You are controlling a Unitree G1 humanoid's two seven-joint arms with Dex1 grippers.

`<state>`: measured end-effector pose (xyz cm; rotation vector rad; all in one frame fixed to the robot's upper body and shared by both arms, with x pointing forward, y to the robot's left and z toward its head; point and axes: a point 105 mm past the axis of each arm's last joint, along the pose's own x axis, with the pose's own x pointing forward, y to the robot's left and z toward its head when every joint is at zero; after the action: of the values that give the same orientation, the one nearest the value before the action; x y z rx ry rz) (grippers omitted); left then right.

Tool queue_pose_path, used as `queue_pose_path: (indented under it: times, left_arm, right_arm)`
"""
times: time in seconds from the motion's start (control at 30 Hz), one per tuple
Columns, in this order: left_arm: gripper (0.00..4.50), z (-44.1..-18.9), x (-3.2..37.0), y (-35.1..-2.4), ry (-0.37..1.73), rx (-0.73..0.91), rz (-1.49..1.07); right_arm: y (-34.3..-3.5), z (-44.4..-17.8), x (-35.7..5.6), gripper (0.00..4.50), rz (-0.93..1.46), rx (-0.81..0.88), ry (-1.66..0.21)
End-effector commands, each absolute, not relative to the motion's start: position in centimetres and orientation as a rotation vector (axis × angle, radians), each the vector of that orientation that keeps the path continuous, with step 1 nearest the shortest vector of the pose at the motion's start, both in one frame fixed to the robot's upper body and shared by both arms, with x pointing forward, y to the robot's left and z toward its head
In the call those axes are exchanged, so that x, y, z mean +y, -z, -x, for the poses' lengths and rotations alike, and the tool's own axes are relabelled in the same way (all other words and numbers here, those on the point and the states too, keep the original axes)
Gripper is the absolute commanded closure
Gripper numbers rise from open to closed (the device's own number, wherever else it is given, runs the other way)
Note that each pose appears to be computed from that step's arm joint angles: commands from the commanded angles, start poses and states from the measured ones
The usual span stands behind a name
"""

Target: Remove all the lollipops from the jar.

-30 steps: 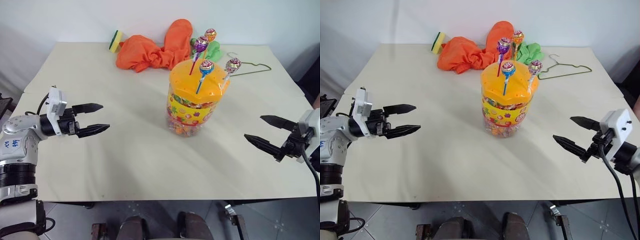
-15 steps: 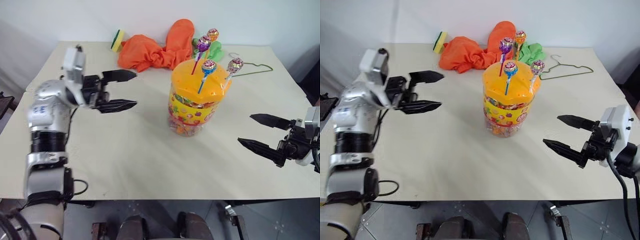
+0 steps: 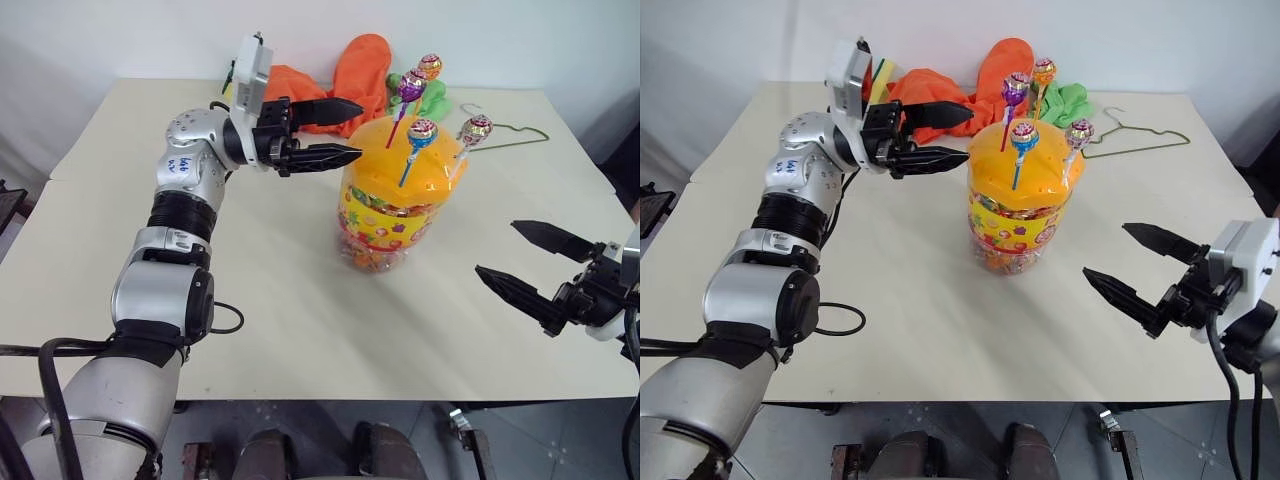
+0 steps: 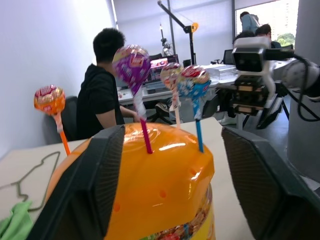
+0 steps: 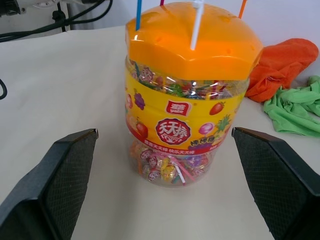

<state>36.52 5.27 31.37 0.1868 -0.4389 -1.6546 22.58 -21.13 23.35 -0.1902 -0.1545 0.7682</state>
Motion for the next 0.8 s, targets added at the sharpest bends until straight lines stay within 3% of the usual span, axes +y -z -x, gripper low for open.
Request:
queue_pose_path:
  times: [0.03, 0.47, 0.6, 0.8]
  left_arm:
    - [1.14, -35.8, 4.4, -32.2, 1.720, -0.463, -0.247]
    - [1.14, -36.5, 1.3, -32.7, 1.685, -0.428, -0.243]
    - [1.95, -37.2, 0.2, -32.9, 1.618, -0.386, -0.245]
    - [3.80, -37.2, -0.3, -33.2, 1.619, -0.383, -0.251]
  right_arm:
    - [-24.6, -21.5, -21.0, 0.00, 0.217, -0.220, -0.745]
    - [-27.2, -20.5, -20.5, 0.00, 0.192, -0.309, -0.728]
    - [-27.9, -20.3, -20.5, 0.00, 0.200, -0.337, -0.708]
    - [-28.1, -20.2, -20.5, 0.00, 0.201, -0.354, -0.687]
